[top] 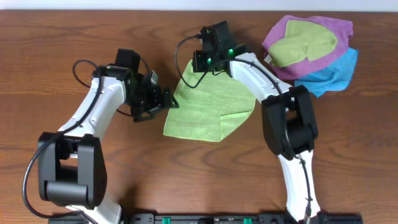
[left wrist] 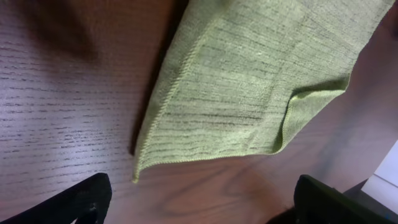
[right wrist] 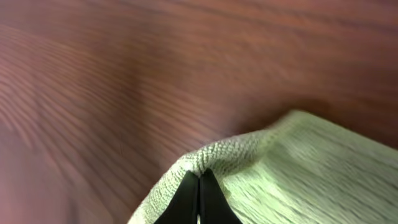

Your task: Fold the cloth

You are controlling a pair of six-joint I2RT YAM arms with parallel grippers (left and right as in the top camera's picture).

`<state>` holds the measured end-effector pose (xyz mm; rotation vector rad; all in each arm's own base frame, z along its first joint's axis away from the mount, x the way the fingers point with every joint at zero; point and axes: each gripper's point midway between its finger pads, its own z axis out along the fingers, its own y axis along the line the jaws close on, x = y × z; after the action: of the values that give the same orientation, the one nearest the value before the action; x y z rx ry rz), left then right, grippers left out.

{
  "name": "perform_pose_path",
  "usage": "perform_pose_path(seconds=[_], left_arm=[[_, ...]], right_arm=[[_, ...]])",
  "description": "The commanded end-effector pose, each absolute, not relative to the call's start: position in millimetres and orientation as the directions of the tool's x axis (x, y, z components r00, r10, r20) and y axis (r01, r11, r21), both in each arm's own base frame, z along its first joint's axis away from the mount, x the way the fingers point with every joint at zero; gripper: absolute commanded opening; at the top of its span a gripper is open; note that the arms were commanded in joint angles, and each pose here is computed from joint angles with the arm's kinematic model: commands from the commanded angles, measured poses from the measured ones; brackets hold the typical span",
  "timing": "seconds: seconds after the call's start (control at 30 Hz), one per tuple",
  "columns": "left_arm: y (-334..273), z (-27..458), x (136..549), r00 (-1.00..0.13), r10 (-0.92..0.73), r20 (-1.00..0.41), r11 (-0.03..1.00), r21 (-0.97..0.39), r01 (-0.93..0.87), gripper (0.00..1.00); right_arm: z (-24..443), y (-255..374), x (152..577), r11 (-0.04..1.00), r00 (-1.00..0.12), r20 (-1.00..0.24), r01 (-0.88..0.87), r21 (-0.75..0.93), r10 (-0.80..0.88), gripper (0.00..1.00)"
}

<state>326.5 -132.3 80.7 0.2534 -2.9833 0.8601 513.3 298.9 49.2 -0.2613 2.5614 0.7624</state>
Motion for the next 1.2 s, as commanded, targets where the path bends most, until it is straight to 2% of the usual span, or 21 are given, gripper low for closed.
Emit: perform_pose_path(seconds=[0.0, 0.1, 0.13, 0.17, 0.23, 0.33, 0.4, 0.6, 0.8, 1.0, 1.17], left_arm=[[-133, 88, 327, -0.989, -0.140, 0.051, 0.828, -0.542, -0.145, 0.95], [-133, 88, 327, -0.989, -0.140, 0.051, 0.828, -0.542, -0.145, 0.95], [-133, 88, 327, -0.989, -0.140, 0.051, 0.828, -0.542, -0.145, 0.95], [-133, 88, 327, -0.989, -0.140, 0.051, 0.828, -0.542, -0.145, 0.95], [-133, 88, 327, -0.989, -0.140, 0.051, 0.828, -0.542, -0.145, 0.95], [-133, 88, 327, -0.989, -0.140, 0.051, 0.828, -0.542, -0.145, 0.95], [-133, 88, 327, -0.989, -0.140, 0.050, 0.828, -0.542, -0.145, 0.95], [-131, 88, 328, -0.989, -0.138, 0.046, 0.829, -0.541, -0.141, 0.93], [-118, 88, 330, -0.986, -0.159, 0.044, 0.825, -0.543, -0.158, 0.93], [-104, 89, 324, -0.988, -0.148, 0.049, 0.832, -0.534, -0.151, 0.91], [-99, 90, 325, -0.985, -0.165, 0.054, 0.826, -0.537, -0.168, 0.92]], right_arm=[[51, 321, 508, 0.797, -0.861, -0.502, -0.361, 0.485, -0.085, 0.01], [61, 336, 514, 0.785, -0.823, -0.562, -0.402, 0.472, -0.083, 0.01], [67, 345, 515, 0.774, -0.801, -0.593, -0.426, 0.467, -0.083, 0.06], [71, 352, 516, 0.764, -0.787, -0.611, -0.444, 0.467, -0.084, 0.22], [78, 365, 514, 0.747, -0.763, -0.640, -0.475, 0.465, -0.086, 0.60], [86, 379, 512, 0.725, -0.731, -0.676, -0.516, 0.456, -0.095, 0.90], [89, 384, 511, 0.717, -0.719, -0.688, -0.531, 0.451, -0.100, 0.96], [83, 358, 517, 0.755, -0.756, -0.648, -0.476, 0.452, -0.089, 0.99], [80, 286, 525, 0.835, -0.835, -0.548, -0.337, 0.435, -0.051, 0.99], [83, 217, 496, 0.920, -0.916, -0.397, -0.200, 0.337, -0.054, 0.99], [84, 198, 460, 0.932, -0.952, -0.278, -0.208, 0.296, -0.124, 0.99]])
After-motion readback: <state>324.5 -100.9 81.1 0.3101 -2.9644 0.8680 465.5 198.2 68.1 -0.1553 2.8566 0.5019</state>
